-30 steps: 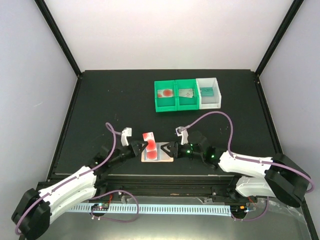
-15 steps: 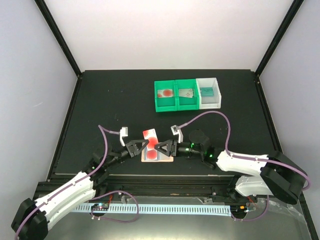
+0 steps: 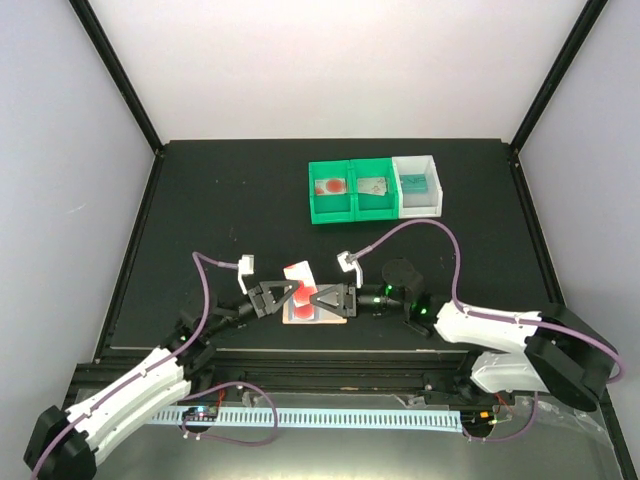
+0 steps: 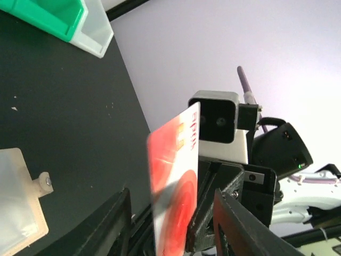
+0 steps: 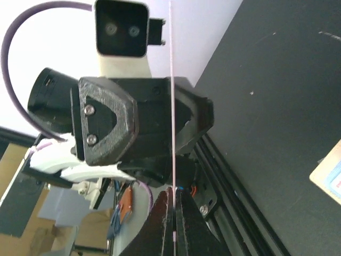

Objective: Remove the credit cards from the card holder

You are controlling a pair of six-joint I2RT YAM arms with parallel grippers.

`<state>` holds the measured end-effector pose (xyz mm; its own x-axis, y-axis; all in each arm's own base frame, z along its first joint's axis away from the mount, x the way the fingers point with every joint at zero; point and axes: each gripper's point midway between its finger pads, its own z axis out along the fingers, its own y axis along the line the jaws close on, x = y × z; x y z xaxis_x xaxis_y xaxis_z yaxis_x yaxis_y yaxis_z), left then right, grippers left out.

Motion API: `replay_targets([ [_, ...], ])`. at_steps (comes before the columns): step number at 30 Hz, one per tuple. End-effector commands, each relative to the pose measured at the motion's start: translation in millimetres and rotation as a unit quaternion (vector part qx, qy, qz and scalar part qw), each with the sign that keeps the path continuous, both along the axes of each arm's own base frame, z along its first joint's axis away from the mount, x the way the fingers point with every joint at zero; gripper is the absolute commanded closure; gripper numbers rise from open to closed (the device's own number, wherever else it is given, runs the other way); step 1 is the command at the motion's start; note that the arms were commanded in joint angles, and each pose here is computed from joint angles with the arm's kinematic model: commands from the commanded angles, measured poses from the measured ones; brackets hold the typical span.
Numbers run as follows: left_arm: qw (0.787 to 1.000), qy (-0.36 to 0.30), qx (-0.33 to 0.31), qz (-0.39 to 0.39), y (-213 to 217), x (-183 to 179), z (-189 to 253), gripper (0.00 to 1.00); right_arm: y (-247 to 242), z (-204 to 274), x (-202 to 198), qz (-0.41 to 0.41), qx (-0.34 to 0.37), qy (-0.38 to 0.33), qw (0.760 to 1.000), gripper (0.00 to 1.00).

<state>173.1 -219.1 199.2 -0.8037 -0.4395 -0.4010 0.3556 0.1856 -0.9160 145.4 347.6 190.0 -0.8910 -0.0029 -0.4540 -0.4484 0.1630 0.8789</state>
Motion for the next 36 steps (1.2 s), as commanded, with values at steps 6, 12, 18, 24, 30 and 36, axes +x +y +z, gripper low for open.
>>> replay_targets([
  [6,0.993,-0.071,0.082,-0.049,5.8,-30.0,20.4,0.53,-31.1,4.9,-55.5,0.129,-0.03,-0.132,0.982,0.99],
  [12,0.979,-0.117,0.108,-0.124,6.5,-64.6,40.7,0.57,-49.8,24.2,-84.1,0.191,-0.026,-0.185,0.964,0.99],
  [18,0.958,-0.151,0.094,-0.223,0.0,-97.9,50.5,0.59,-59.1,35.3,-100.3,0.233,-0.028,-0.196,0.952,0.99],
  [24,0.949,-0.163,0.087,-0.254,-1.8,-107.5,52.4,0.63,-59.1,39.3,-106.0,0.253,-0.02,-0.186,0.949,0.99],
  [30,0.948,-0.159,0.075,-0.267,-5.5,-107.7,49.2,0.66,-56.2,31.4,-105.7,0.26,-0.025,-0.167,0.951,0.99],
  [36,0.946,-0.139,0.076,-0.282,-10.1,-105.7,39.2,0.68,-55.4,28.8,-106.6,0.265,-0.024,-0.159,0.951,0.99],
])
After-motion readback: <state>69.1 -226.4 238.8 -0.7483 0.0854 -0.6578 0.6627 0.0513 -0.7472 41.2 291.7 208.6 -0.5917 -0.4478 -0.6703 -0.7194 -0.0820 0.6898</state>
